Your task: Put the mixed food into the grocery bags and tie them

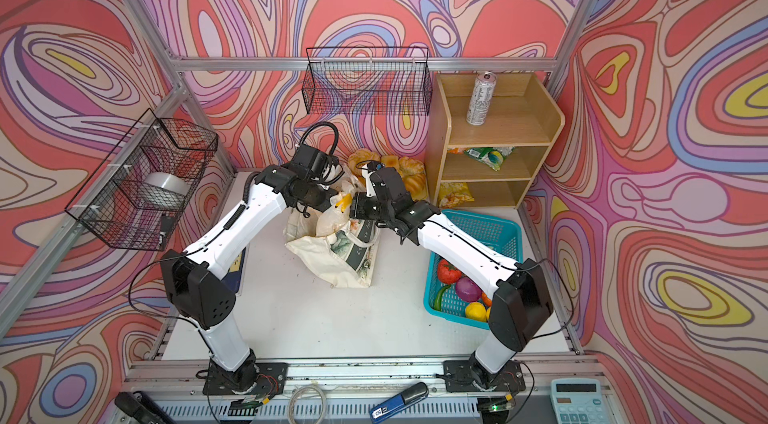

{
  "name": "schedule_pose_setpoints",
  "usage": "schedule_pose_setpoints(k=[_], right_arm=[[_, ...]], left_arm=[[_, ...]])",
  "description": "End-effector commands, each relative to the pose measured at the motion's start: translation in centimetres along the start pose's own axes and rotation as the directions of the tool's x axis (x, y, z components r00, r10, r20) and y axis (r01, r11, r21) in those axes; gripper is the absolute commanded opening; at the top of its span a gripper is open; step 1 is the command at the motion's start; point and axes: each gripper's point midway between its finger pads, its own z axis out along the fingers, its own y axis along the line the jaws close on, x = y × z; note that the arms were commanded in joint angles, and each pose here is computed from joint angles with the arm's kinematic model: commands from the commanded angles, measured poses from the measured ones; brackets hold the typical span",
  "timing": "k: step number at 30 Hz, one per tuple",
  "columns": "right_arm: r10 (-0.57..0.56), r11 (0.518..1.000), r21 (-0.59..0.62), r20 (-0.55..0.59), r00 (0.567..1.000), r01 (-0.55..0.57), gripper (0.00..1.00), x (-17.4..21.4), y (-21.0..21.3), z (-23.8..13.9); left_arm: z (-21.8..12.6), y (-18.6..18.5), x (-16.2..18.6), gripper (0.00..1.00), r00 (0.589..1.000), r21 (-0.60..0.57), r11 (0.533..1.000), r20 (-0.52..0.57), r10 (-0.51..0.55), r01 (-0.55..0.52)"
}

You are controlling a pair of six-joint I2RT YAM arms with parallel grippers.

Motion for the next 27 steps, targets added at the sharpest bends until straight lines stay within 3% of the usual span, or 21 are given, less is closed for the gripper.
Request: schedule_pose_setpoints(k=[1, 5, 8, 14, 20, 23, 27], right_arm=[[-0.015, 1.000, -0.010, 0.045, 0.999, 0.015, 0.00, -0.9, 0.4, 0.1], [-0.017, 1.000, 0.008, 0.043, 0.999, 0.016, 0.00, -1.0, -0.3, 0.0], [-0.007, 0.999, 0.035, 0.044, 0.999, 0.006, 0.00, -1.0, -1.2, -0.3], [-0.001, 0.991, 0.133, 0.086, 0.996, -0.010, 0.00, -1.9, -3.7, -2.8], [0.018, 0.983, 0.182, 0.088, 0.996, -0.034, 0.00, -2.1, -6.2, -4.9], [0.031, 0.979, 0.196, 0.093, 0.995, -0.049, 0.17, -2.0, -7.2, -6.0], [0.037, 0.975, 0.214, 0.125, 0.991, -0.063, 0.58, -2.7, -7.6, -8.5]], left_arm=[[-2.8, -1.7, -0.3, 1.00, 0.999, 0.075, 0.997, 0.023, 0.022, -0.024], [-1.6, -0.8, 1.0, 1.00, 0.998, 0.022, 0.999, -0.046, 0.037, -0.036], [-1.7, 0.8, 1.1, 1.00, 0.999, -0.087, 0.996, -0.030, 0.035, -0.037], [-5.4, 1.9, -1.1, 1.00, 0.990, -0.140, 0.990, 0.139, -0.005, 0.024], [-11.1, -0.9, -4.3, 1.00, 0.938, -0.019, 0.999, 0.345, -0.029, 0.038], [-12.6, -2.0, -4.9, 1.00, 0.922, 0.040, 0.998, 0.384, -0.053, 0.040], [-14.0, -1.6, -5.2, 1.00, 0.898, 0.038, 0.998, 0.434, -0.067, 0.056]])
